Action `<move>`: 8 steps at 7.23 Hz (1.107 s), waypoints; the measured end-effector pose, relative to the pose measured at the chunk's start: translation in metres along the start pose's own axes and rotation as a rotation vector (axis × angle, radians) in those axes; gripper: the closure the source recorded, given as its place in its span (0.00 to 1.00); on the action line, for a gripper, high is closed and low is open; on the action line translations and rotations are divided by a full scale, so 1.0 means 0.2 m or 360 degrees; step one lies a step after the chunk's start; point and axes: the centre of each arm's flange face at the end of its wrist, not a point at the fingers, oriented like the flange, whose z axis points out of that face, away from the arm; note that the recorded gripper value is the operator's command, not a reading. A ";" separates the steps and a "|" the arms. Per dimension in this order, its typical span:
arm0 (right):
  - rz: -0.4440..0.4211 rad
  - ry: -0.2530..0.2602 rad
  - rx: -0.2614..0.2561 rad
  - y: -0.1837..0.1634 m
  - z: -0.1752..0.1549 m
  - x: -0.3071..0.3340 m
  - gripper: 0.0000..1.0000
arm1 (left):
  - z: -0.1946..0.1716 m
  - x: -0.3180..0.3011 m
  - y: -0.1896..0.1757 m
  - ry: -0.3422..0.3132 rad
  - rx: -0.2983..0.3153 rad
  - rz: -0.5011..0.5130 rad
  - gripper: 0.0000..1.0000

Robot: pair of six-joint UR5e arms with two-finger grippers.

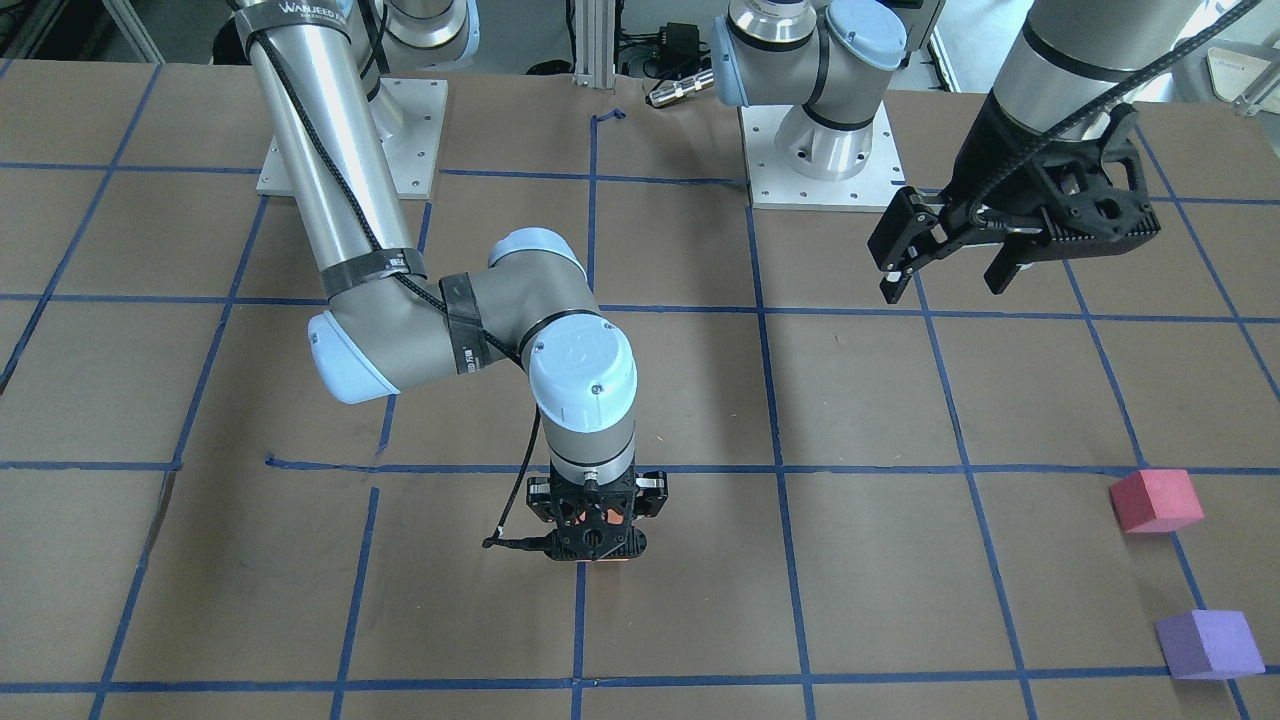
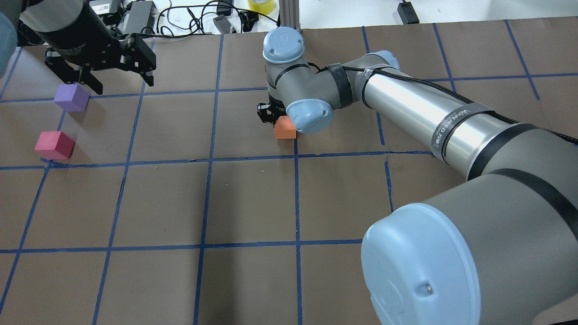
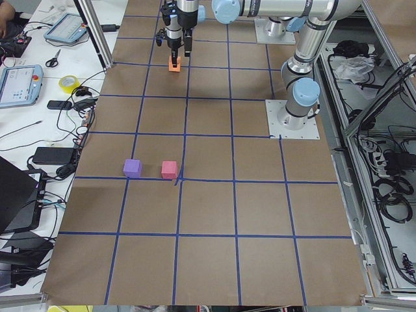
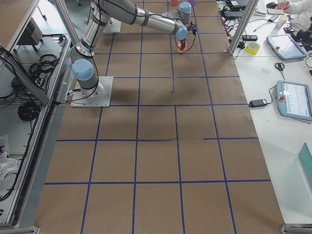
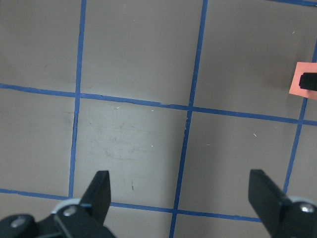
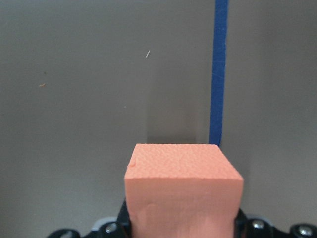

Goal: Arrange blocks in a line
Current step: 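Carry the orange cube toward the table center and set it down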

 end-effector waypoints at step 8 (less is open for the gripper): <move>0.0009 0.0014 -0.0037 0.03 0.01 0.00 0.25 | -0.01 0.00 0.01 0.0000 0.0003 0.0001 0.00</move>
